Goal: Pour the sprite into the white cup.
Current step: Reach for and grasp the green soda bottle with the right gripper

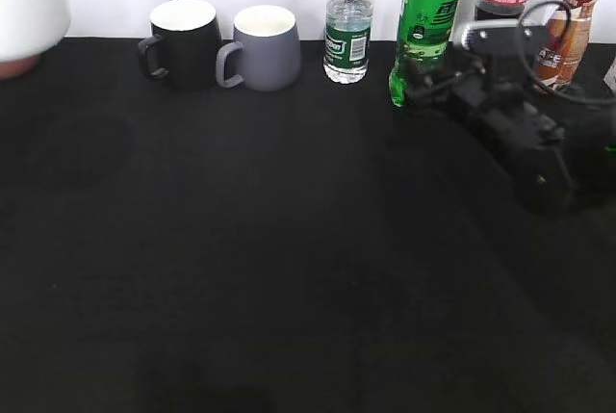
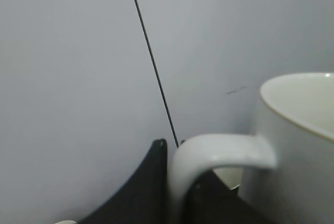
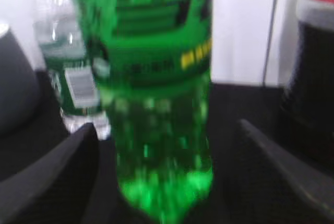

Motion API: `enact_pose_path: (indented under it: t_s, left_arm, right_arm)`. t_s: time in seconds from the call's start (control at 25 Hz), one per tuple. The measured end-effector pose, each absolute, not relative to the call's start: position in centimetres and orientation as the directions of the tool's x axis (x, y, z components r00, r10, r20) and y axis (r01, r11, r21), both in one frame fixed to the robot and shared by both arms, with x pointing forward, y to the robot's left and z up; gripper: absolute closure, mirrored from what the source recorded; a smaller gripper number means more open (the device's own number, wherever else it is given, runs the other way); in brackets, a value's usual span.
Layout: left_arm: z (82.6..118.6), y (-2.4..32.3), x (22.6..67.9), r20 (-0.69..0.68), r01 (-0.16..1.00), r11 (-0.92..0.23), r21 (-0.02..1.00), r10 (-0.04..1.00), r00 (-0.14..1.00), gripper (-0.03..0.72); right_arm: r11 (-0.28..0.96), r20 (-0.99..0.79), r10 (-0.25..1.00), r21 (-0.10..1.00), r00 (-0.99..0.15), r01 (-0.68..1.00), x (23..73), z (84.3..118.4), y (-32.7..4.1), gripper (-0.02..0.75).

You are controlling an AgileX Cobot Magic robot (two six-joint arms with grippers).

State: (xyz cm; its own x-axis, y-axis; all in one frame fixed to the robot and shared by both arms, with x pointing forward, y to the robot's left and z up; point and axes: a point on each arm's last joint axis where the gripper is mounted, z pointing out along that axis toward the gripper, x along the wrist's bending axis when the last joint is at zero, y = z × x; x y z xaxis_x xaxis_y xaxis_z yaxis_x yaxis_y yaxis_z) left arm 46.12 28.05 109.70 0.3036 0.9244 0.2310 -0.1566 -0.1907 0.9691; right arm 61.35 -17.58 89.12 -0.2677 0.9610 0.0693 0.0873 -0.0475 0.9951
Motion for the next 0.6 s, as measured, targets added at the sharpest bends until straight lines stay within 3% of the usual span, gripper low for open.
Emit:
enact_pose_path:
  t_s: [0.32,0.6]
  left_arm:
    - [109.7,28.0,46.1,0.238,-0.157,-0.198,0.968,0.922,0.307,0.648]
    - [109.6,27.9,46.1,0.255,-0.158,-0.214,0.964,0.914,0.315,0.648]
  right_arm:
    - [-0.065,0.081,0.953,0.996,-0.291,0.064,64.6,87.1,-16.2,0.148]
    - [-0.072,0.087,0.953,0.995,-0.291,0.062,67.1,88.6,-15.4,0.152]
